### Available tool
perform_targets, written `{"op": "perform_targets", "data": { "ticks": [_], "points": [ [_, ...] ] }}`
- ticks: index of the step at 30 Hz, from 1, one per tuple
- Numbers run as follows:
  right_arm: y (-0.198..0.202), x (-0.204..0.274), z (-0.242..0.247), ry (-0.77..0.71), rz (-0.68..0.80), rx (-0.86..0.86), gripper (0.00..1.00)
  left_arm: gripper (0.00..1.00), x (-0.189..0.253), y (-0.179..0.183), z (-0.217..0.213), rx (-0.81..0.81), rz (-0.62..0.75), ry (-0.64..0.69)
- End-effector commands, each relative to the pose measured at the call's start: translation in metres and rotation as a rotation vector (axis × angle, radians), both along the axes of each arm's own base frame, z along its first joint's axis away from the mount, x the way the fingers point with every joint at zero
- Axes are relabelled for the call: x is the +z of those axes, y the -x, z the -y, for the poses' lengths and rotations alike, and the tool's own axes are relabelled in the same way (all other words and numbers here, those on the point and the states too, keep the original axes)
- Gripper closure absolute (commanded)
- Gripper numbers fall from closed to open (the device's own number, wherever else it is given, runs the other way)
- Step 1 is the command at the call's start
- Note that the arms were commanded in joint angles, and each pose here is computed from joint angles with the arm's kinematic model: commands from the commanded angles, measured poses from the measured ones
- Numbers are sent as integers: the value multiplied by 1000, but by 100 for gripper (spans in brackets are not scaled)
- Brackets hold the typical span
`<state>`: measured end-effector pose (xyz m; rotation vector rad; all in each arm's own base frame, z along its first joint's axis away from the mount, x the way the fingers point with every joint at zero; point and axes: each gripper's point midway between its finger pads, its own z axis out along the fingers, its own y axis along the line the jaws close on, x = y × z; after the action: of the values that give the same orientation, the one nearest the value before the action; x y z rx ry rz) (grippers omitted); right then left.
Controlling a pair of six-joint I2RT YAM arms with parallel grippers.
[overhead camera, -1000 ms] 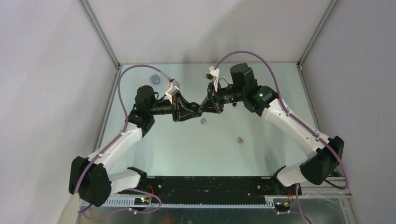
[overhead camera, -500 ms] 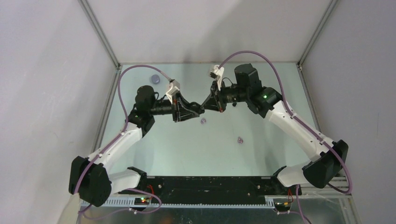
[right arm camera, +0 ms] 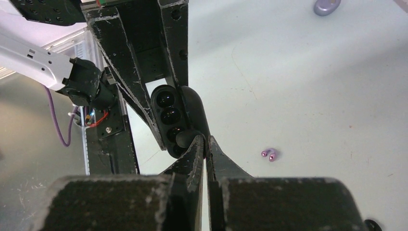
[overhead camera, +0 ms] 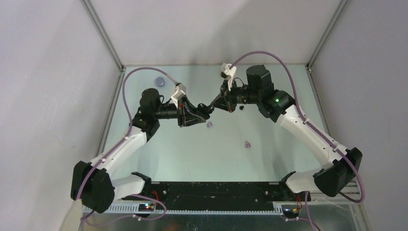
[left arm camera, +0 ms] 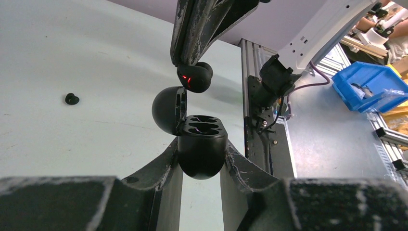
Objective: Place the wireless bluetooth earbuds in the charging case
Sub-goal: Open the charging case to the charging case, then insert the right earbud into the right side groove of the charging case.
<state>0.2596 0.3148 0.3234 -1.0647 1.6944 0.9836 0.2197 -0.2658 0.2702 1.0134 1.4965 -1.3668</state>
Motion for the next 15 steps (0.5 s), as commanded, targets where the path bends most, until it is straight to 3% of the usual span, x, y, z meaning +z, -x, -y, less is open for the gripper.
{"op": "perform_targets", "data": {
  "ticks": [1, 15],
  "points": [
    [6, 22, 5, -34, 75, -1, 96, 100, 9, 7, 2, -40, 47, 20],
    [14, 30, 6, 16, 196, -60, 97, 100, 12, -8, 5, 31, -32, 51]
  ]
}}
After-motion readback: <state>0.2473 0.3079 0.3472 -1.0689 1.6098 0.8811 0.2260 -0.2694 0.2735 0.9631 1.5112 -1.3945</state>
